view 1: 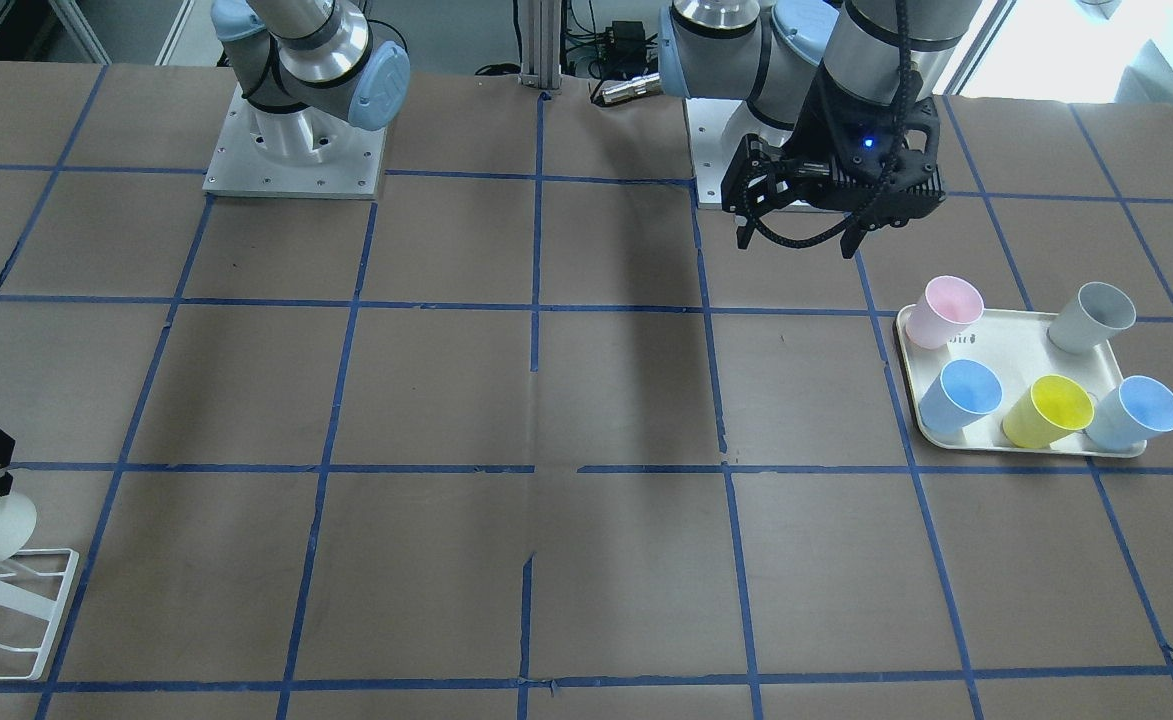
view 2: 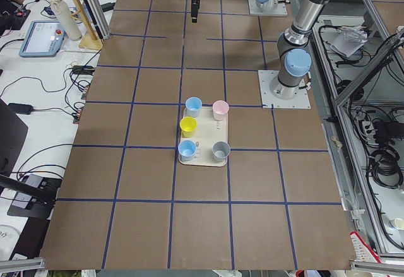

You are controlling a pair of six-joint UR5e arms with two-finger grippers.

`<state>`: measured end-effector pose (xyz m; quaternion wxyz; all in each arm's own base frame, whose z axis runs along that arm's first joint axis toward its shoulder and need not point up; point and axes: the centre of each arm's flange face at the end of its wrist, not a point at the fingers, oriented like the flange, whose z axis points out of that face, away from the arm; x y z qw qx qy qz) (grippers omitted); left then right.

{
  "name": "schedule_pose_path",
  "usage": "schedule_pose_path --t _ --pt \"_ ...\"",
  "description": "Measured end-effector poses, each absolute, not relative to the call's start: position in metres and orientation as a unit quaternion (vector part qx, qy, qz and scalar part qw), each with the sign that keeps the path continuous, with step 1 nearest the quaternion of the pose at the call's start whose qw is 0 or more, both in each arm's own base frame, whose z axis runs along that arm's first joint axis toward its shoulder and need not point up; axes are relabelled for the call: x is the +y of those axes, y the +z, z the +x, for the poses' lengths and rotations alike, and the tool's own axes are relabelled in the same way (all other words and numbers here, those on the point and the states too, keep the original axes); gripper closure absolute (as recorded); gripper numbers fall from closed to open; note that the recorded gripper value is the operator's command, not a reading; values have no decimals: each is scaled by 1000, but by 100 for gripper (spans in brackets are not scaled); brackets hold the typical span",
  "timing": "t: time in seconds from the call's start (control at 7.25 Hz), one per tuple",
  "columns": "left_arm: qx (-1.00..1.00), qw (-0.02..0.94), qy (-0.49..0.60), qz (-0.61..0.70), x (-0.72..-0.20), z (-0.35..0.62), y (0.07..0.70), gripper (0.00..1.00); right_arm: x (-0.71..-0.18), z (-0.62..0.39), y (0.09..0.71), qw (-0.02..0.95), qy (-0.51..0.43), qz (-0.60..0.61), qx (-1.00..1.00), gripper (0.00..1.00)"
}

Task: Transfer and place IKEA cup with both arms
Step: 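Grasp the white cup with the right gripper and lift it off the rack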

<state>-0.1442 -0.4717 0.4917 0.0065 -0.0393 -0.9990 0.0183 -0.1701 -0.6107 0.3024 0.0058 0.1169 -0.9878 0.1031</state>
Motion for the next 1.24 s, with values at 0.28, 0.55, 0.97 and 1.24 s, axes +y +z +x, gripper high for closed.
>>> schedule_pose_path --t 0.28,0.55,0.97,1.24 --pt "-999 5 18 -41 -472 -144 492 0 -613 -169 298 -2 106 117 -987 6" --pt "-999 5 19 -40 -471 -144 492 0 -615 -170 296 -2 109 119 -987 20" --pt "-999 5 19 -40 -471 -144 492 0 -615 -170 299 0 110 118 -987 70" --pt "-999 5 20 -40 -470 -144 494 0 -614 -170 303 5 111 119 -987 78"
